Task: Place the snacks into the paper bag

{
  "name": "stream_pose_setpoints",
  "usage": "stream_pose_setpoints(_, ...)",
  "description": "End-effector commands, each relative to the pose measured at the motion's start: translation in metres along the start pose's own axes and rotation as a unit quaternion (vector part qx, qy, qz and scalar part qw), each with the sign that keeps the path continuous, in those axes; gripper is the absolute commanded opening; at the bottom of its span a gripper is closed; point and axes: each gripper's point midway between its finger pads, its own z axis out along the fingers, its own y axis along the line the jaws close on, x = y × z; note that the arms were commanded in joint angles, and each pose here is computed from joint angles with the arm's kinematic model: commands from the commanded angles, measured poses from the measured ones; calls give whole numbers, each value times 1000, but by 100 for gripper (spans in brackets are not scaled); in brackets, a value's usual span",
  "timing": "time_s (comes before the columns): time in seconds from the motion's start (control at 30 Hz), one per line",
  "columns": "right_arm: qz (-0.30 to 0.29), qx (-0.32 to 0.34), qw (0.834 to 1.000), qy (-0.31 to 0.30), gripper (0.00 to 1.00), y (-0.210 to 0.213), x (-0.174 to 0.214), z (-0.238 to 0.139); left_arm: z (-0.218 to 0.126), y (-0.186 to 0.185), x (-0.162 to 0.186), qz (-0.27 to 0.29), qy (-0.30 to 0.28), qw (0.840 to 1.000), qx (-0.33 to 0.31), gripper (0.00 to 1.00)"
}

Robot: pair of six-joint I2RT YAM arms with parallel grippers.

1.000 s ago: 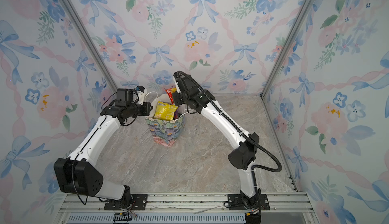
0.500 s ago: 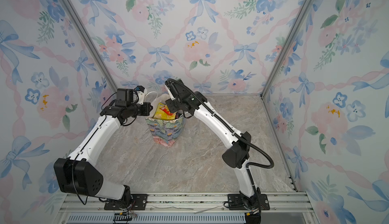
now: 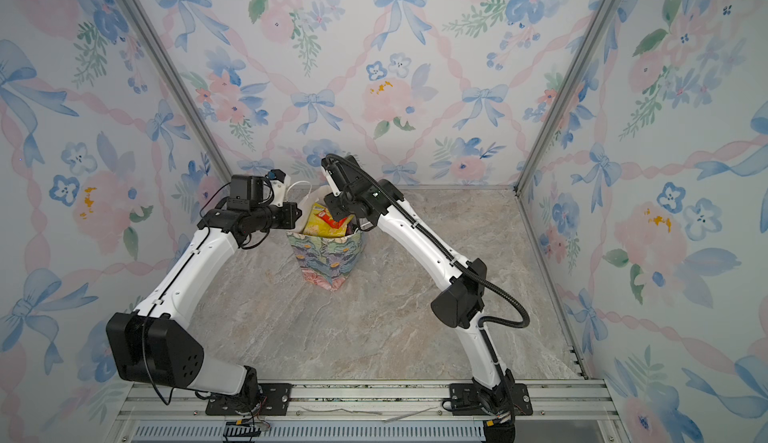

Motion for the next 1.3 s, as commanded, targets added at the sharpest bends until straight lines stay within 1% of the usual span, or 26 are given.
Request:
stream_pose_setpoints(0.0, -8, -20, 999, 42, 39, 13, 23, 22, 2, 5, 13, 0, 21, 1000, -6, 0)
stream_pose_setpoints(0.2, -4, -22, 997, 79, 38, 17, 46, 53, 2, 5, 13, 0, 21, 1000, -6, 0)
stream_pose_setpoints(0.3, -1, -24, 996, 88, 39, 17, 50, 58, 2, 5, 13, 0, 21, 1000, -7, 0)
stream_pose_setpoints(0.37, 0, -28, 997, 75, 43, 17, 39, 50, 2, 5, 13, -1, 21, 1000, -7, 0)
stream_pose_setpoints(0.4, 1, -29, 998, 62, 46, 17, 30, 42, 2, 6, 13, -1, 20, 1000, -8, 0)
stream_pose_setpoints(0.53, 8, -40, 999, -6, 65, 16, -13, -2, 0, 7, 11, -2, 18, 1000, -12, 0)
stream_pose_setpoints(0.6, 10, -46, 998, -40, 70, 15, -32, -26, 0, 7, 11, -4, 17, 1000, -14, 0)
stream_pose_setpoints(0.63, 12, -49, 997, -57, 74, 15, -42, -39, 0, 8, 10, -4, 16, 1000, -15, 2)
stream_pose_setpoints(0.67, 12, -52, 996, -72, 77, 14, -49, -51, -1, 7, 10, -5, 16, 1000, -15, 5)
stream_pose_setpoints(0.7, 14, -55, 994, -91, 81, 12, -59, -65, -2, 7, 9, -6, 14, 1000, -15, 10)
stream_pose_setpoints(0.83, 22, -62, 986, -154, 97, 3, -84, -109, -7, 6, 5, -3, 6, 1000, -17, 38)
stream_pose_setpoints(0.87, 22, -63, 984, -167, 99, 1, -87, -118, -8, 6, 4, -3, 4, 1000, -18, 45)
stream_pose_setpoints(0.9, 24, -62, 982, -178, 97, -3, -90, -125, -9, 6, 3, -3, 2, 1000, -19, 49)
stream_pose_setpoints(0.97, 28, -59, 978, -200, 96, -10, -94, -141, -11, 6, 3, -2, 0, 1000, -21, 53)
stream_pose_setpoints(1.07, 41, -51, 973, -220, 96, -26, -92, -158, -16, 2, 0, -2, -7, 1000, -13, 68)
stream_pose_setpoints(1.17, 57, -38, 969, -237, 97, -47, -81, -173, -25, -2, -5, 0, -23, 1000, -9, 96)
stream_pose_setpoints(1.2, 65, -29, 967, -244, 96, -57, -76, -178, -28, -3, -8, 1, -29, 1000, -8, 98)
stream_pose_setpoints(1.27, 77, -18, 963, -259, 96, -72, -65, -191, -39, -7, -14, 4, -49, 999, -5, 98)
